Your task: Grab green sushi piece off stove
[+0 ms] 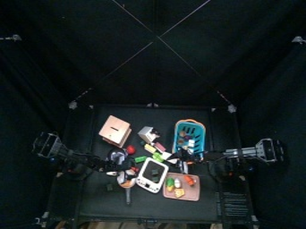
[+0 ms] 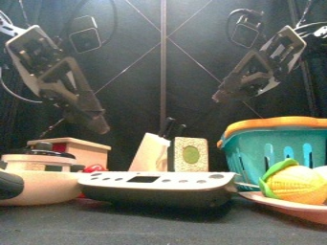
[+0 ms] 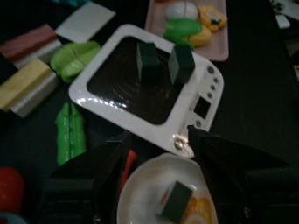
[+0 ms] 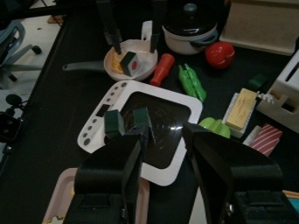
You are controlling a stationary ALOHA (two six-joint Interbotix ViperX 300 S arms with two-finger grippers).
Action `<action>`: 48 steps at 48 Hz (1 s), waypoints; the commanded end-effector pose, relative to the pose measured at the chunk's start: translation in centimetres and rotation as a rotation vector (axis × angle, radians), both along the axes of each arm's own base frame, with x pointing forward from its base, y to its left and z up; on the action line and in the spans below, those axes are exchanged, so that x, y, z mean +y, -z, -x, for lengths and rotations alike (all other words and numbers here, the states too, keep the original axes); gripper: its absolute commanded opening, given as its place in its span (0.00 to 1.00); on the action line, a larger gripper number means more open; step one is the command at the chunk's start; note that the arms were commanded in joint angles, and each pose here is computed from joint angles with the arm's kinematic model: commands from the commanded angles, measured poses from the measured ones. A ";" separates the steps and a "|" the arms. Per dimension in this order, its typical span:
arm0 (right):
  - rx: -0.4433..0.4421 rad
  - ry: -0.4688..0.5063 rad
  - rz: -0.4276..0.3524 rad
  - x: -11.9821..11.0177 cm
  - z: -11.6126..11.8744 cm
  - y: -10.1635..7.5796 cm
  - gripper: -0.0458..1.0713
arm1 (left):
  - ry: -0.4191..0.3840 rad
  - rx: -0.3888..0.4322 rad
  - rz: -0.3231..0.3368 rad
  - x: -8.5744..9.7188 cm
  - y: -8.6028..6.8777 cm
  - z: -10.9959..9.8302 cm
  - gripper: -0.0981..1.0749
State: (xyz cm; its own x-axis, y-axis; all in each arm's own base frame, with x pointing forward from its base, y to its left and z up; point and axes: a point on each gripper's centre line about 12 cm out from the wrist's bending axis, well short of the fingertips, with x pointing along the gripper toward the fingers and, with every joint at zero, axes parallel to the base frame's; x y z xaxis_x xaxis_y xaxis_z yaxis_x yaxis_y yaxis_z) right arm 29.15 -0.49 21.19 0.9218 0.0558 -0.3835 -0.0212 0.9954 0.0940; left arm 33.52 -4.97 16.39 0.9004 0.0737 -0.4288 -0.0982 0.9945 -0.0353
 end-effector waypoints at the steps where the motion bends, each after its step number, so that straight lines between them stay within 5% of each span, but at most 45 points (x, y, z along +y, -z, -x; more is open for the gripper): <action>1: -0.024 0.004 -0.003 -0.1 -0.2 -0.7 0.72 | -0.035 -0.092 -0.030 0.1 -1.2 -2.3 0.85; 15: -0.023 0.002 -0.001 -0.1 -0.2 -0.7 0.72 | -0.035 -0.083 -0.059 -0.7 0.8 -6.4 0.85; 48: -0.020 0.003 0.001 -0.1 -0.1 -0.7 0.72 | -0.100 -0.014 -0.047 0.3 3.9 -7.1 0.85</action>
